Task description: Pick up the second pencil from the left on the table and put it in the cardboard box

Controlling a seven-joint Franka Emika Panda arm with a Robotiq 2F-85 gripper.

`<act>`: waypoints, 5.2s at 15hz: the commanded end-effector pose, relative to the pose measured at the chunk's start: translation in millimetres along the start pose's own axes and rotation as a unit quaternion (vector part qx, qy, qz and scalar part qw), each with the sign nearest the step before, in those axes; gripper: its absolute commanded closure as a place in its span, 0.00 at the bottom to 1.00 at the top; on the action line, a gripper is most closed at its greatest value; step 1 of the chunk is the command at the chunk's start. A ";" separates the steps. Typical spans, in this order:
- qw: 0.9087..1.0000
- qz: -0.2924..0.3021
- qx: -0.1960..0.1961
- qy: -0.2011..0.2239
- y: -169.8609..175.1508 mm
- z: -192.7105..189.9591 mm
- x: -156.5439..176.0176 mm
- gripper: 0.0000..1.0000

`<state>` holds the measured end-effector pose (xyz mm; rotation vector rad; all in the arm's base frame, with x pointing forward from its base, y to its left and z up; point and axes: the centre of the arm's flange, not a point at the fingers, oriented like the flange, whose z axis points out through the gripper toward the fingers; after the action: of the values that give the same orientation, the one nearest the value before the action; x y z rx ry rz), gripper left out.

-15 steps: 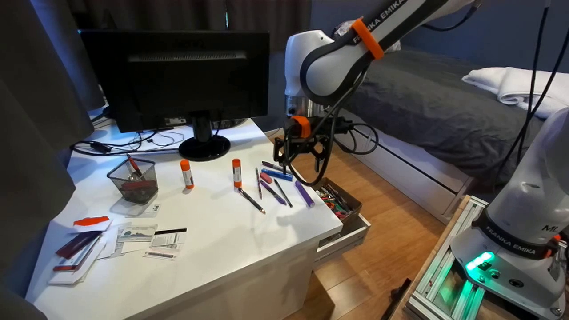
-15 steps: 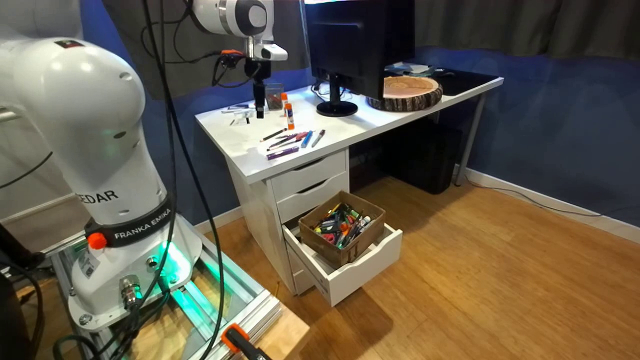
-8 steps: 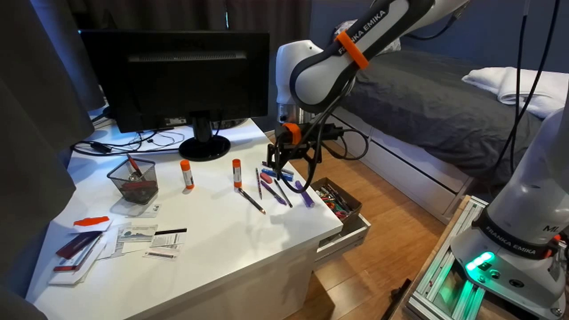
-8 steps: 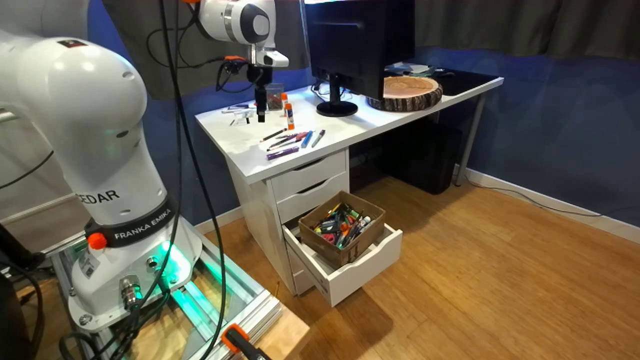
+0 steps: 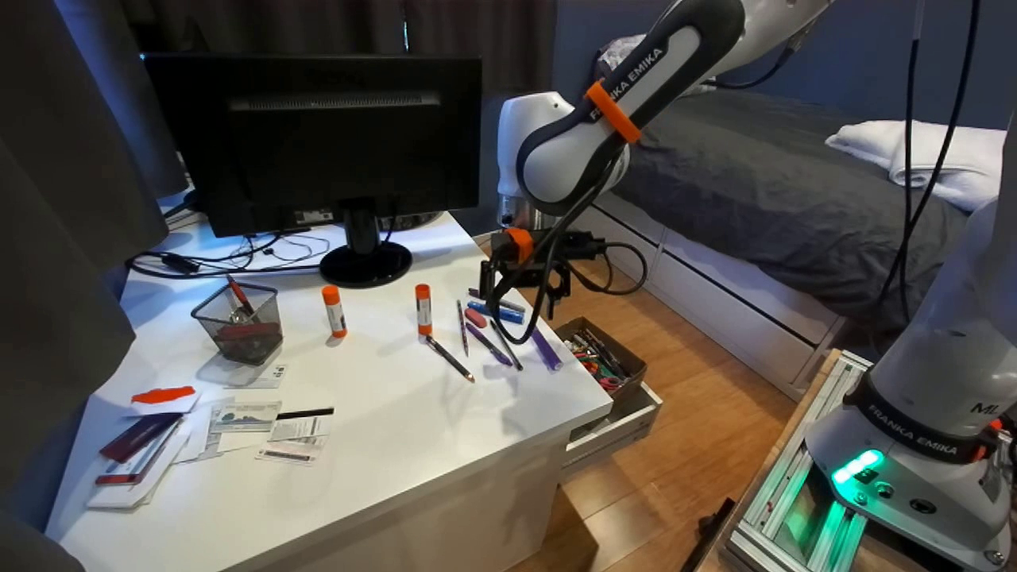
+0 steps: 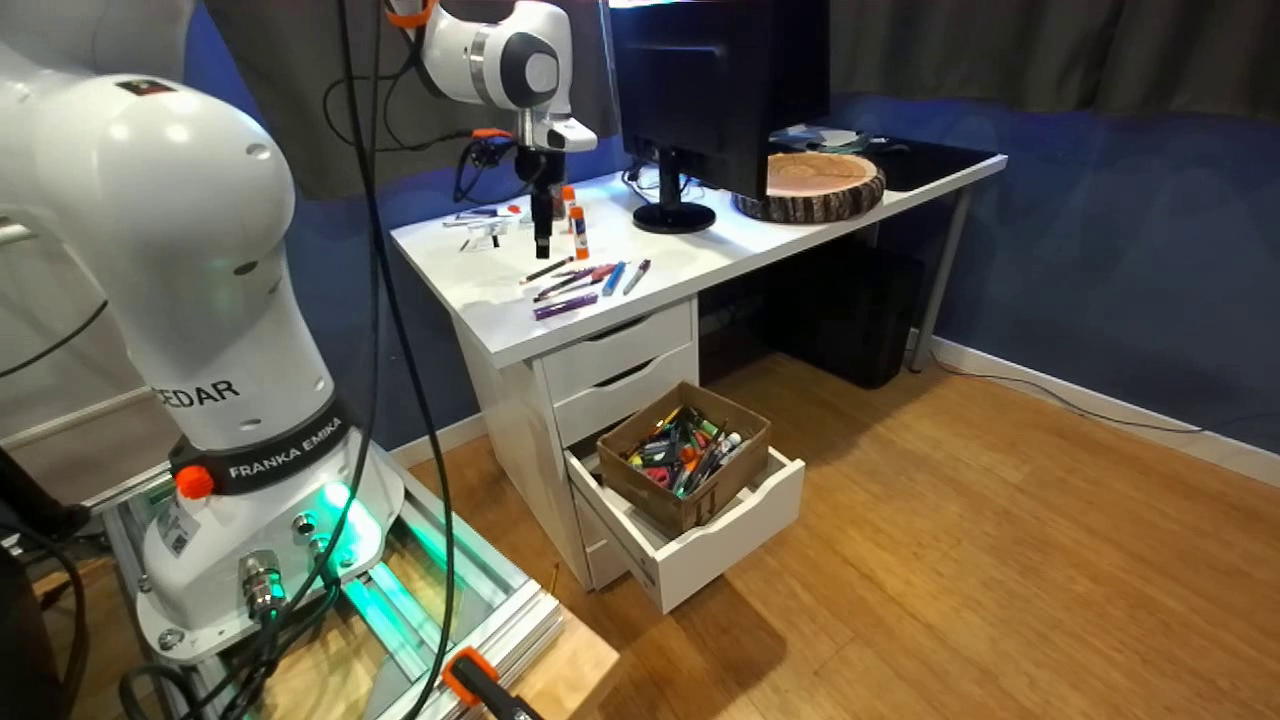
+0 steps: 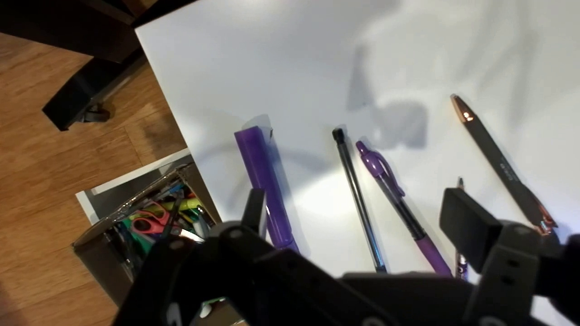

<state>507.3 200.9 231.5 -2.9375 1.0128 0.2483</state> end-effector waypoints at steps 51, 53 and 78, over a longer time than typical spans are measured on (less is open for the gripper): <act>1.000 -0.022 0.011 -0.009 -73.4 5.0 16.9 0.98; 0.998 -0.056 -0.005 -0.026 -49.0 -7.9 10.5 0.98; 0.981 0.072 -0.176 0.031 200.0 91.7 95.7 0.91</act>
<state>445.7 -8.4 131.2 -3.2004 1.3188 0.3779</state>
